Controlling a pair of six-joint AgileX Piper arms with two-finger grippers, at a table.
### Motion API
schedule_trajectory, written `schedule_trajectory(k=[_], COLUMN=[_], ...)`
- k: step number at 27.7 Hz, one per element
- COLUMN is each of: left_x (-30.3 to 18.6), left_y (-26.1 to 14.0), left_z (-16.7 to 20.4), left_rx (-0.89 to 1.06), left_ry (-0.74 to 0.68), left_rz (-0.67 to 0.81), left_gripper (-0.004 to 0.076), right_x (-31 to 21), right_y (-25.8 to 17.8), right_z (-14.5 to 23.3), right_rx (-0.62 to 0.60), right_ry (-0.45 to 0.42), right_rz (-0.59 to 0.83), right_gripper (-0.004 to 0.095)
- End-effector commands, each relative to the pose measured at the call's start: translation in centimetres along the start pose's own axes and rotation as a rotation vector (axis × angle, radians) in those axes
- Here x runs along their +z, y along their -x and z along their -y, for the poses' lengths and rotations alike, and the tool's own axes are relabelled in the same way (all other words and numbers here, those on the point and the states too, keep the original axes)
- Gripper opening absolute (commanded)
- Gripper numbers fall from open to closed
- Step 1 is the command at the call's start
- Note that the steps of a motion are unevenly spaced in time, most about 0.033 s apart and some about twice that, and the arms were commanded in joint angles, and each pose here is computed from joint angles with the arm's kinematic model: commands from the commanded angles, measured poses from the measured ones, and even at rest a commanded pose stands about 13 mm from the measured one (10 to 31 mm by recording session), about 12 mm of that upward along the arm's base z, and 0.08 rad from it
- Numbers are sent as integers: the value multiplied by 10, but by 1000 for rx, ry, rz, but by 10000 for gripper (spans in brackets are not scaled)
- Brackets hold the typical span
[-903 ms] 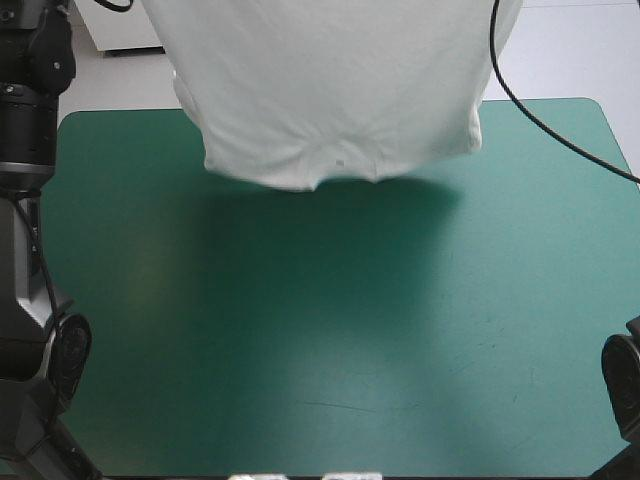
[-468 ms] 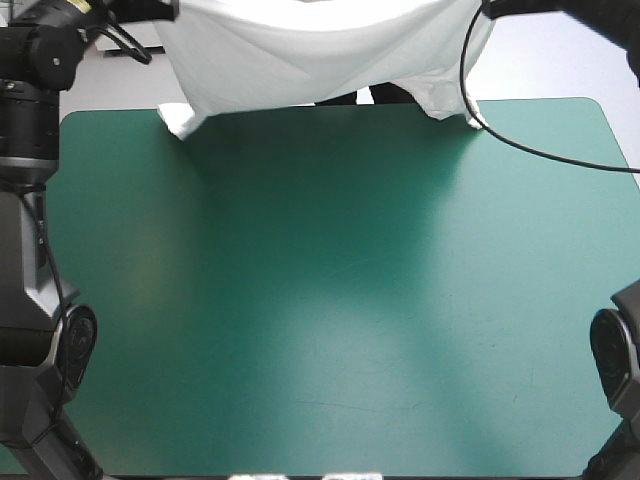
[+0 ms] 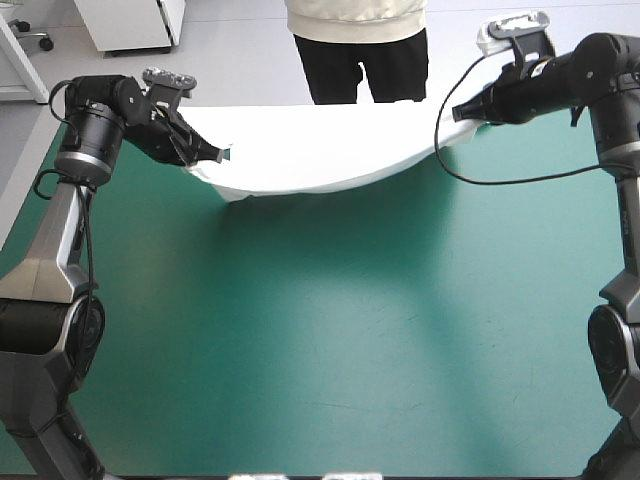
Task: Fold the cloth
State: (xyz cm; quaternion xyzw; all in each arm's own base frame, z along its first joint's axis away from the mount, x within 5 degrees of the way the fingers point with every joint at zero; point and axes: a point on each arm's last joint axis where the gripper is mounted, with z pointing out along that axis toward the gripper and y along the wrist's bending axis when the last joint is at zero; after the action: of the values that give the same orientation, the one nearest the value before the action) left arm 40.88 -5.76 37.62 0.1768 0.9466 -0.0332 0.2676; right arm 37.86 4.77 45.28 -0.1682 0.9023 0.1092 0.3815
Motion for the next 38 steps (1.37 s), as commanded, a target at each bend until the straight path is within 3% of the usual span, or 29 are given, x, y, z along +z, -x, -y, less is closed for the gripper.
schedule_trajectory(k=[1,11,20,33,38], left_x=[-17,10,1,-7,-8], left_y=[-9,-57,-137,-222,-221], left_z=[8,19,37,57,56], left_rx=[-3,-14,-33,-65,-68], left_ry=[-43,-98,-101,-108,-90], left_rz=[24,-97,-158,-222,-165], left_gripper=[-9,-9,-9,-9,-9], right_x=[-12,34,31,16,18], right_y=[-18,-110,-186,-245,-250], right_z=[-6,-6,-19,-36,-35], right_rx=[7,85,111,156,164], right_ry=[10,-4,4,23,-2], right_rz=[-11,-214,-376,-472,-419], right_gripper=[-13,-13,-13,-13,-13])
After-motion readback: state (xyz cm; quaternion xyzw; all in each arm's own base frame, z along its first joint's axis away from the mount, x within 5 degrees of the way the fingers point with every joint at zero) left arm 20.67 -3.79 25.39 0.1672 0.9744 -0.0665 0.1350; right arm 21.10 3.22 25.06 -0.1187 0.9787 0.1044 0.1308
